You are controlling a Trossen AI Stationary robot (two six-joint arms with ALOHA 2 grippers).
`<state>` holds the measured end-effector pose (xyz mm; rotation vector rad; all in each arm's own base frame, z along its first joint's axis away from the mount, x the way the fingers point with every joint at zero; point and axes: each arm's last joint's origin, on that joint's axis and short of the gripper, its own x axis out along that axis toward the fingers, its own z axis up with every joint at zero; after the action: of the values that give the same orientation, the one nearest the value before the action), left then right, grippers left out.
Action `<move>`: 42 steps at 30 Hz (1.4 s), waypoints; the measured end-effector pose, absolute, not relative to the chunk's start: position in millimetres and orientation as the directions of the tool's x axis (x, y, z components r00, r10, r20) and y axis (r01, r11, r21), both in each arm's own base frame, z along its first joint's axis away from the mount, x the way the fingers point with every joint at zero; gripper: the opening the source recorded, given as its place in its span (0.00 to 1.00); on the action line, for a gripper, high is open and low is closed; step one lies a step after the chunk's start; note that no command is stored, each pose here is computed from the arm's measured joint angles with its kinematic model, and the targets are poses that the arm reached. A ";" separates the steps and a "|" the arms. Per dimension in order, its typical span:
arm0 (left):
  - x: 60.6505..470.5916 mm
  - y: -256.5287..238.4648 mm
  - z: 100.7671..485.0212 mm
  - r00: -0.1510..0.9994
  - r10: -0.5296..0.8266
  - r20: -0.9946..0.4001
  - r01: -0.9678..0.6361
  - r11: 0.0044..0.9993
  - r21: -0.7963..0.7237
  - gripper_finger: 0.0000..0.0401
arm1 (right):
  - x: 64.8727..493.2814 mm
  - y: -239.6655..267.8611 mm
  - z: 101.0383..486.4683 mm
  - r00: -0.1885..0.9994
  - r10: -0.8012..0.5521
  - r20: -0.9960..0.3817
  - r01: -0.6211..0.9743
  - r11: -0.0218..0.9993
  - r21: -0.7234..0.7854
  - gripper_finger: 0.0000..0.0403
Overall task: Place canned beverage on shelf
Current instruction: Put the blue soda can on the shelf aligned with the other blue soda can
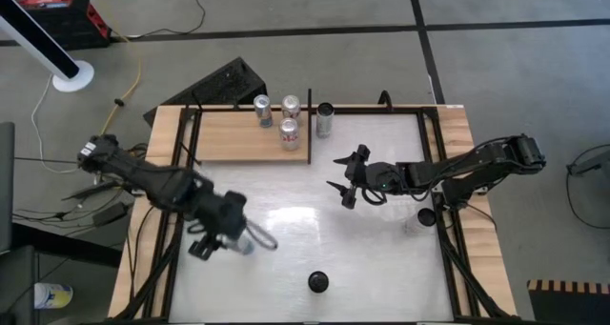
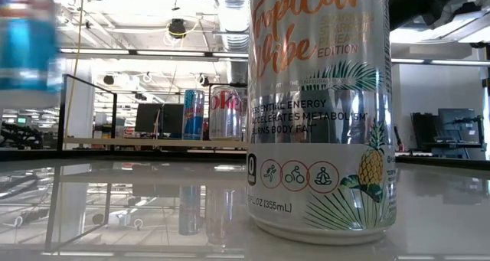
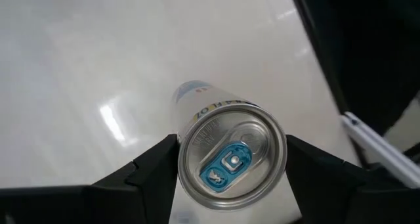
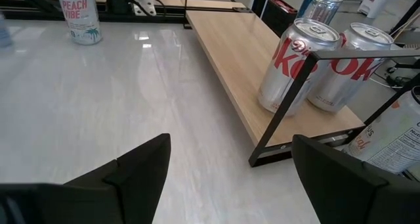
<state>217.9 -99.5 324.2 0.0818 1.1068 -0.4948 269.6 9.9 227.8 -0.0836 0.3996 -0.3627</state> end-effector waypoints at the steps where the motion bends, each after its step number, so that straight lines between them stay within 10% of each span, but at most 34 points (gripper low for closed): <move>1: 220.2 -91.8 329.0 0.363 -0.329 -0.871 0.428 0.890 -0.158 0.57 | 269.6 9.9 227.8 0.858 -0.361 -0.365 0.329 0.932 -0.150 0.84; 24: 218.6 113.4 355.5 0.516 0.117 -0.848 0.260 0.922 0.285 0.57 | 269.6 9.8 227.7 0.857 -0.362 -0.366 0.319 0.932 -0.173 0.84; 42: 239.9 145.1 319.9 0.414 0.052 -0.909 0.329 0.922 0.202 0.58 | 269.1 6.2 226.5 0.848 -0.372 -0.378 0.326 0.928 -0.182 0.84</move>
<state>239.9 145.1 319.9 0.3790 1.1383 -0.1795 269.1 6.2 226.5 -0.1128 0.4210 -0.3690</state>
